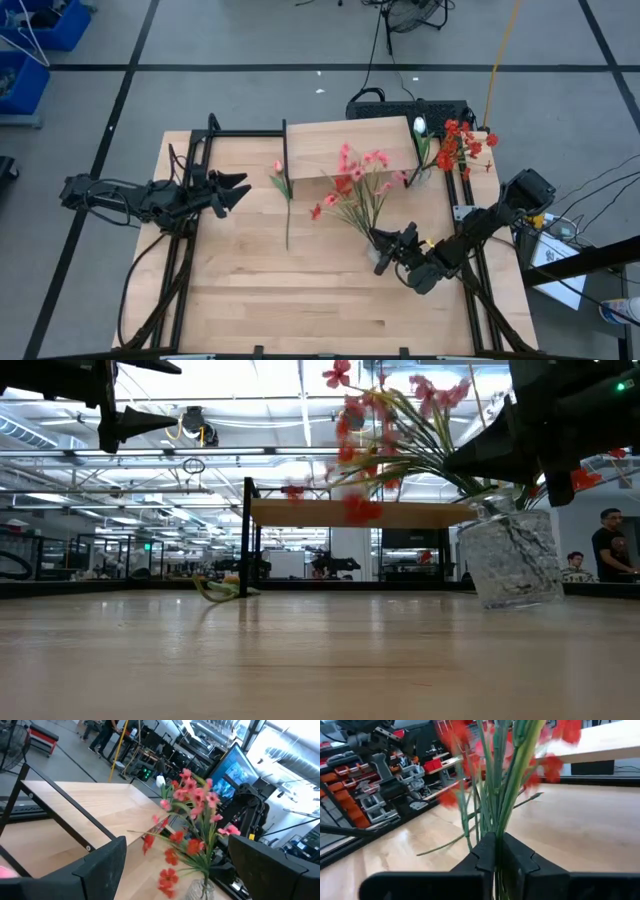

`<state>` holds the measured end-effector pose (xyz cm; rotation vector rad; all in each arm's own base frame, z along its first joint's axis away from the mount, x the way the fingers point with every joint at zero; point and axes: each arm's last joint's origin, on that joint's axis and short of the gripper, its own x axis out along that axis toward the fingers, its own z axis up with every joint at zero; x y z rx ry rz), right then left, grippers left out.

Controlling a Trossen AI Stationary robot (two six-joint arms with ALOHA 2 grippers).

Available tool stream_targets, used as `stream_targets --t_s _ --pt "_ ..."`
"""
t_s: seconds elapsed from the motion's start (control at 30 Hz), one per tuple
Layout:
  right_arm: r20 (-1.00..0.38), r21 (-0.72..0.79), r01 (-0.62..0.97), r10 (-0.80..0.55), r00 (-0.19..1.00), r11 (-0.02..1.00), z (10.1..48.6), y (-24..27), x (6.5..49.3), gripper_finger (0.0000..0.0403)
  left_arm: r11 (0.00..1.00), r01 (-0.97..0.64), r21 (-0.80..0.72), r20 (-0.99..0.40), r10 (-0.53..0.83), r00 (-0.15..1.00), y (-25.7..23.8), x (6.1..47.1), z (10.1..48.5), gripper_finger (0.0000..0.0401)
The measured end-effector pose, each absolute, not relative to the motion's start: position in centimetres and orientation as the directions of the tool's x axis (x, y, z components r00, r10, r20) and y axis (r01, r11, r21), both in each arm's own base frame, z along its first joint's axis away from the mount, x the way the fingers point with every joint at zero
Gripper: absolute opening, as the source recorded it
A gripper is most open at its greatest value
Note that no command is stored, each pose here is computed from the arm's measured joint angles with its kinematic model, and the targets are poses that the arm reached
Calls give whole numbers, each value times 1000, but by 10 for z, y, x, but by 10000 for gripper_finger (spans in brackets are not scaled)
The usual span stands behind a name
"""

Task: Pick and place flowers into a vace then onto a shelf
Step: Put the pink flowers into the bottom transparent vase

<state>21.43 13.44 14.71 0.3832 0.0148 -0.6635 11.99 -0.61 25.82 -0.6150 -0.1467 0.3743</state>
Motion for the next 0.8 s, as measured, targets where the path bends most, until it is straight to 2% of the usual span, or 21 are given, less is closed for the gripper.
stream_targets --t_s 0.13,0.53,0.8 --pt "-132 351 598 -594 794 721 148 136 213 41 753 -298 -587 25 385 923 -6 120 258 351" --pt "-140 338 584 -574 807 738 146 141 209 145 754 -306 -582 12 385 923 -6 120 257 351" --pt "-108 360 568 -572 813 740 151 147 207 161 754 -308 -581 10 385 923 -6 120 257 351"
